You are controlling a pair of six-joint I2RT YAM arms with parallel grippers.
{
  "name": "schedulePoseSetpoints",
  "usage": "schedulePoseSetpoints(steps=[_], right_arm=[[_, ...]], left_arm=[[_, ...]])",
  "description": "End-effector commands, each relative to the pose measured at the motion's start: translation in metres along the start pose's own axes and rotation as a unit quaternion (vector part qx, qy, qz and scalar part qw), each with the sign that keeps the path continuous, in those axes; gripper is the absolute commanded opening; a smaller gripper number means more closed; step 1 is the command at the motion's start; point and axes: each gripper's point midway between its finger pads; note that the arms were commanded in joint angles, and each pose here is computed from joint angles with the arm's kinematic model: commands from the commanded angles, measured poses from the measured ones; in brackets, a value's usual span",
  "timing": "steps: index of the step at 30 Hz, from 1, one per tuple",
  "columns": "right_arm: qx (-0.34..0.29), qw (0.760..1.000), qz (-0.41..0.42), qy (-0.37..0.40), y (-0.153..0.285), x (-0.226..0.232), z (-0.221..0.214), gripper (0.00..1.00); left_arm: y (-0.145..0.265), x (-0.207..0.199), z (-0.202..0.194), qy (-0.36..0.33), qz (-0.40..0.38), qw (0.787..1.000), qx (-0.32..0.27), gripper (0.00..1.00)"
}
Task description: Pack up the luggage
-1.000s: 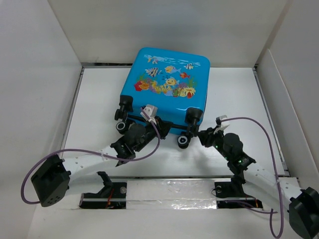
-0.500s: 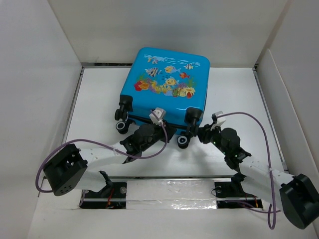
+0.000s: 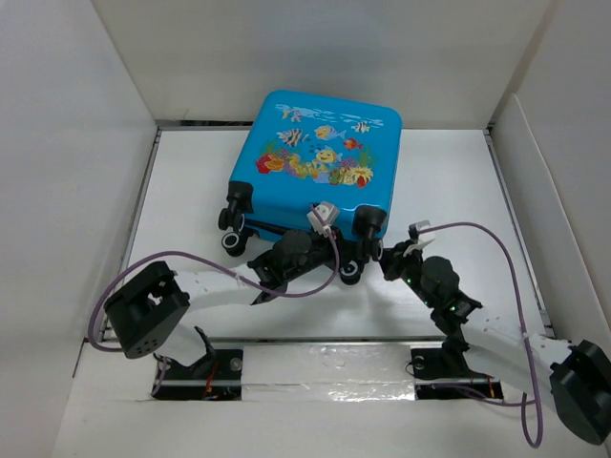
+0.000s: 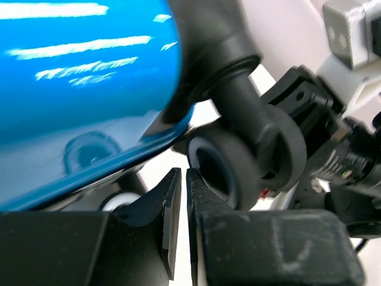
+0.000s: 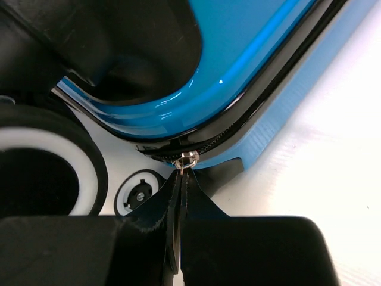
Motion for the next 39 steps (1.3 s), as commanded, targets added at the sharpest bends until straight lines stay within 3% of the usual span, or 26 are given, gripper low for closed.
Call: schedulePoseSetpoints(steps=[1, 12, 20, 25, 26, 29, 32, 34, 36, 37, 39], right_arm=[[-0.035, 0.999, 0.01, -0.031, 0.008, 0.019, 0.008, 0.0], [-0.005, 0.998, 0.012, -0.065, 0.019, 0.063, -0.03, 0.0], [-0.027, 0.998, -0.007, -0.058, 0.015, 0.105, -0.048, 0.0], [-0.027, 0.999, -0.016, -0.026, 0.013, 0.126, -0.059, 0.0], [-0.028, 0.999, -0.019, -0.021, 0.011, 0.128, -0.059, 0.0], [-0.037, 0.999, -0.017, -0.012, 0.004, 0.135, -0.057, 0.0], [-0.051, 0.999, -0.013, 0.0, -0.004, 0.141, -0.053, 0.0], [-0.062, 0.998, -0.006, 0.011, -0.016, 0.143, -0.048, 0.0], [-0.065, 0.997, 0.026, 0.031, -0.035, 0.156, -0.059, 0.0], [-0.081, 0.996, 0.036, 0.025, -0.035, 0.161, -0.05, 0.0], [-0.082, 0.995, 0.046, 0.033, -0.05, 0.173, -0.057, 0.0]], left_arm=[[-0.01, -0.036, 0.049, -0.001, -0.063, 0.996, -0.06, 0.07], [-0.033, -0.061, 0.084, -0.003, -0.101, 0.992, -0.073, 0.08], [-0.062, -0.077, 0.104, 0.019, -0.121, 0.99, -0.068, 0.08], [-0.069, -0.062, 0.131, 0.047, -0.118, 0.988, -0.085, 0.08], [-0.07, -0.067, 0.124, 0.049, -0.132, 0.988, -0.067, 0.08], [-0.065, -0.072, 0.132, 0.042, -0.148, 0.986, -0.058, 0.14], [-0.057, -0.089, 0.137, 0.043, -0.189, 0.98, -0.047, 0.26], [-0.054, -0.104, 0.159, 0.049, -0.217, 0.973, -0.063, 0.4], [-0.061, -0.12, 0.171, 0.036, -0.248, 0.967, -0.042, 0.54], [-0.057, -0.128, 0.194, 0.024, -0.258, 0.964, -0.066, 0.57], [-0.069, -0.128, 0.184, 0.023, -0.257, 0.966, -0.03, 0.6]])
Point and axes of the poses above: each gripper's point midway between its finger pads, its own y axis back along the fingers, its own x axis along the line the jaws close on, z = x × y, and after that the axes turned 10 degrees about -y, right-handed
